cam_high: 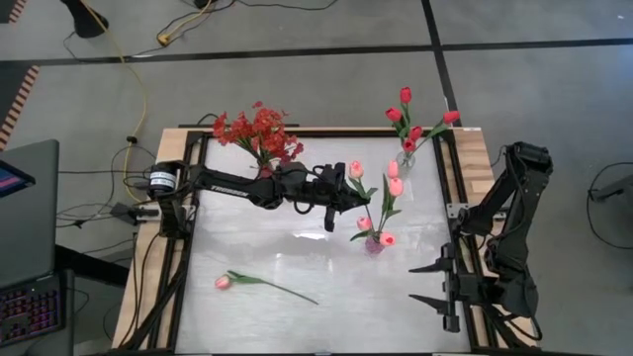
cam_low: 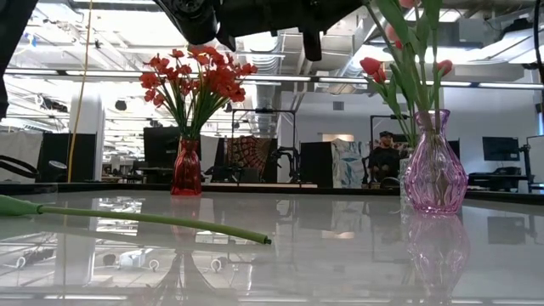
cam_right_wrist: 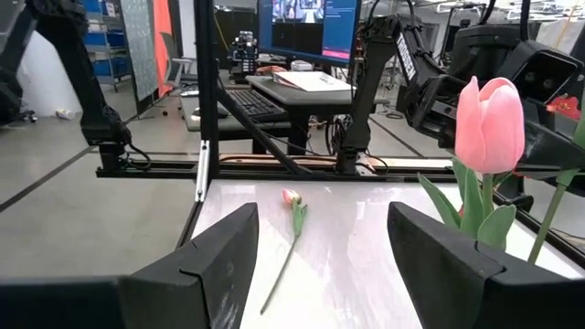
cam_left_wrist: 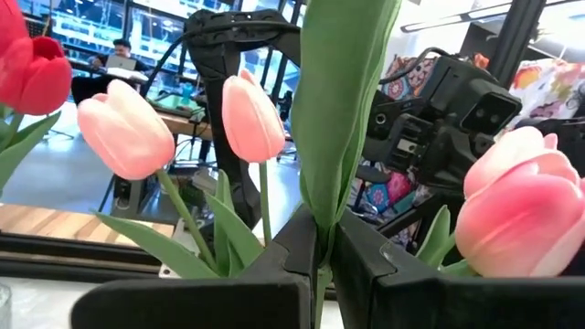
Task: Sort flowers into vase by color
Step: Put the pink tulip into the purple flower vase
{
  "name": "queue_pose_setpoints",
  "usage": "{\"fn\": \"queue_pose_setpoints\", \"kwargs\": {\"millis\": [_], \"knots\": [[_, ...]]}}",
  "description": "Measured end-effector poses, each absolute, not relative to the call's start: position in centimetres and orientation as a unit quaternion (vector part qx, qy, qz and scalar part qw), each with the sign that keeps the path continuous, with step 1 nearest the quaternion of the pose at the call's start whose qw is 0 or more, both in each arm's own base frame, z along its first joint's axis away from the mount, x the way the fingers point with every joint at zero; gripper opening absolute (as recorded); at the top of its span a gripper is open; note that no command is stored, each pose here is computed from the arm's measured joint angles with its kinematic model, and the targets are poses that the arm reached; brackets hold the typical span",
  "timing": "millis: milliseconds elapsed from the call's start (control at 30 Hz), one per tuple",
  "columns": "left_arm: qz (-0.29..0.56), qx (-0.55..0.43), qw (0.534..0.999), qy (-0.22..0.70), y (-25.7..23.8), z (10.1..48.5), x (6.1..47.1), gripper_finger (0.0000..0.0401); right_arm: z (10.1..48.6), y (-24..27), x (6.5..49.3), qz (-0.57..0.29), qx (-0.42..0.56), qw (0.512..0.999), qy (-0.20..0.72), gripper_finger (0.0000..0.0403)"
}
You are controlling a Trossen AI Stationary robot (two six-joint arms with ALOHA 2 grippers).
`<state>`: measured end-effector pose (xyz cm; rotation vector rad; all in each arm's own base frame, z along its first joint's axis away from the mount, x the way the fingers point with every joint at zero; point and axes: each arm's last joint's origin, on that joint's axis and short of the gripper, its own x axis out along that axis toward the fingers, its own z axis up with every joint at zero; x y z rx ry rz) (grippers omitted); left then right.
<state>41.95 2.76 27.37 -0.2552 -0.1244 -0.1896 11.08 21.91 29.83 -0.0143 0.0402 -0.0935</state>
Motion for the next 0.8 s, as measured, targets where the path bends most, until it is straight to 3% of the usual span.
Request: {"fn": "queue_pose_setpoints", "kwargs": {"millis": [800], "knots": [[-0.093,-0.077,0.992,-0.029,1.0,26.5,42.2,0.0005,31.4,21.3,8.9,-0.007,0.01,1.0,0.01,0.027]]}}
